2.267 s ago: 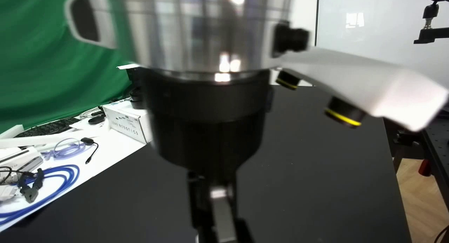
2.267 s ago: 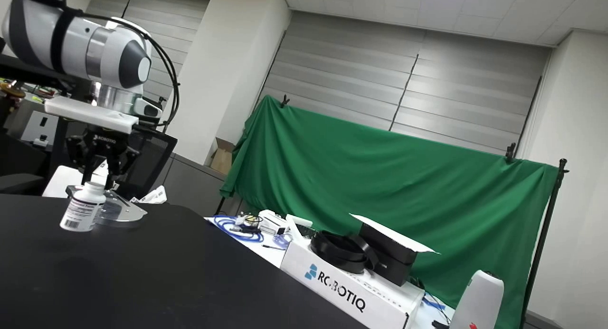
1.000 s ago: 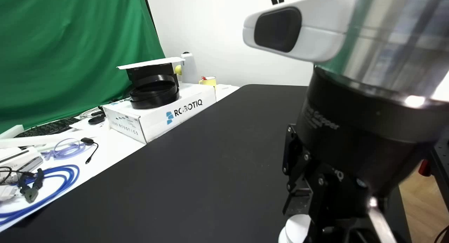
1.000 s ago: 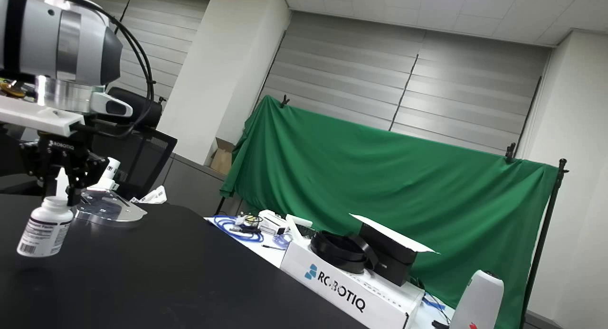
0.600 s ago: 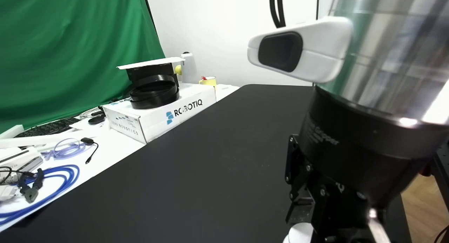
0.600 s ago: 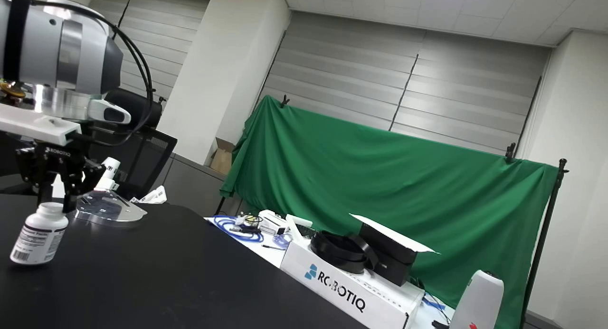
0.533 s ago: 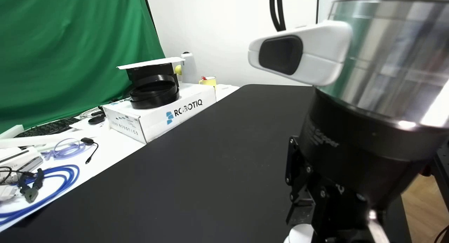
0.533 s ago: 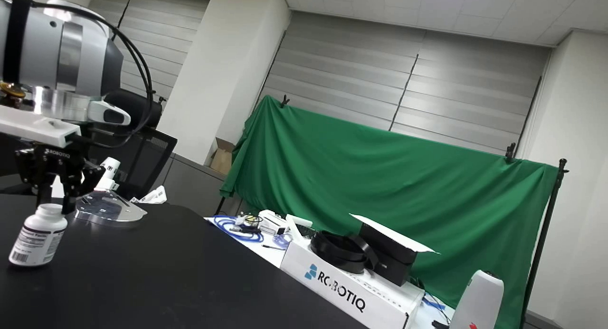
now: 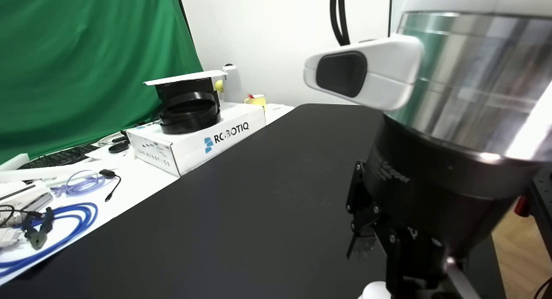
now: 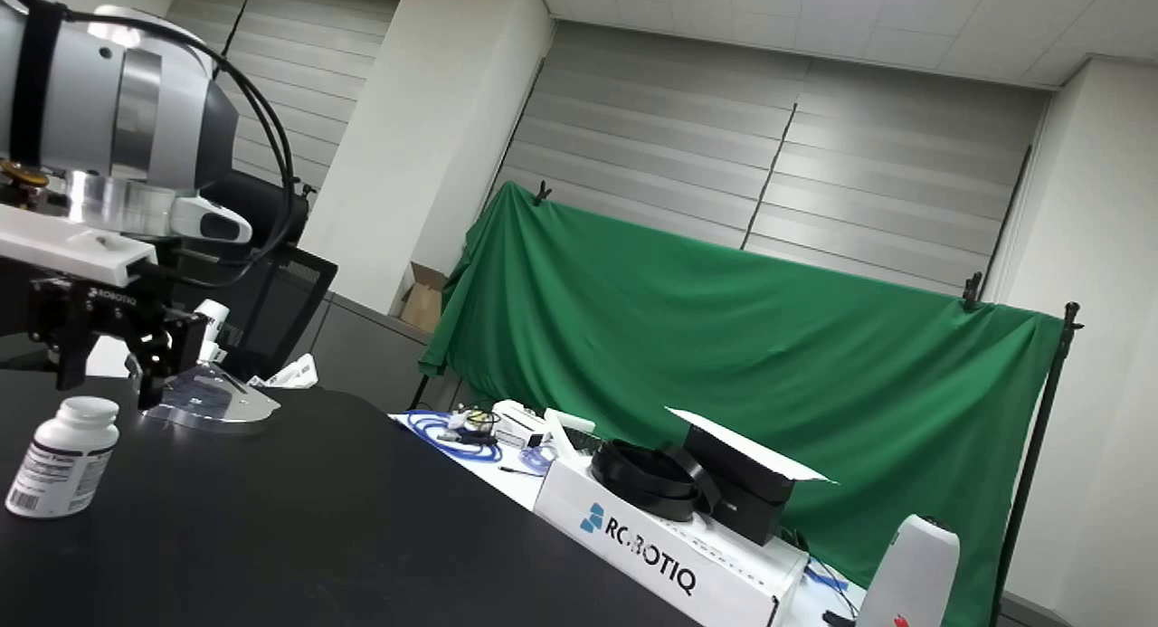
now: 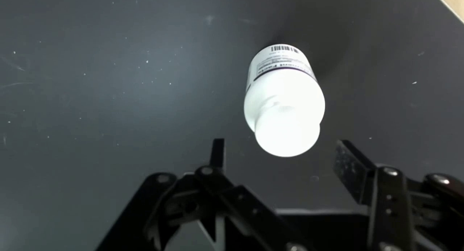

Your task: Place the bottle on the silver object then on the back edge of the table

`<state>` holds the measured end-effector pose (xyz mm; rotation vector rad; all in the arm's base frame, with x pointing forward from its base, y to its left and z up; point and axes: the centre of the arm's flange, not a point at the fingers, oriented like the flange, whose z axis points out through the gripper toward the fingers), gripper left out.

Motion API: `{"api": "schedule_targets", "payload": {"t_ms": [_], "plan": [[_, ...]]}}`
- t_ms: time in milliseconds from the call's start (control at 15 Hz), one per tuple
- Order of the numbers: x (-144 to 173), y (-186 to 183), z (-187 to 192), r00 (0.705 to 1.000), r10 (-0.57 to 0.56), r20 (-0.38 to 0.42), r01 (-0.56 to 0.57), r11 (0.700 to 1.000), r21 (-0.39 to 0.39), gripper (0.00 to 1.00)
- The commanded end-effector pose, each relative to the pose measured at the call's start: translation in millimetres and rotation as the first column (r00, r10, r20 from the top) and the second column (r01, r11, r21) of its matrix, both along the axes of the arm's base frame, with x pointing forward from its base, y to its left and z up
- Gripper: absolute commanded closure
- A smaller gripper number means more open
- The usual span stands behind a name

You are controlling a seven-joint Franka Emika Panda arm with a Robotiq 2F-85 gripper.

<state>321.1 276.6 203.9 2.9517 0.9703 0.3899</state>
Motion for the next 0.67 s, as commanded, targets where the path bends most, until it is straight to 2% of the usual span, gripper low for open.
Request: {"api": "schedule_targets", "payload": {"t_ms": [0,400,600], "plan": [[1.9,0.9,20.9,0.999,-0.02,0.048,0.019,1.0,0.007,0.0],[-1.2,0.5,62.5,0.997,-0.008,0.083,0.007,1.0,0.014,0.0],[3.9,5.8,48.3,0.997,-0.007,0.078,0.005,1.0,0.025,0.0]]}}
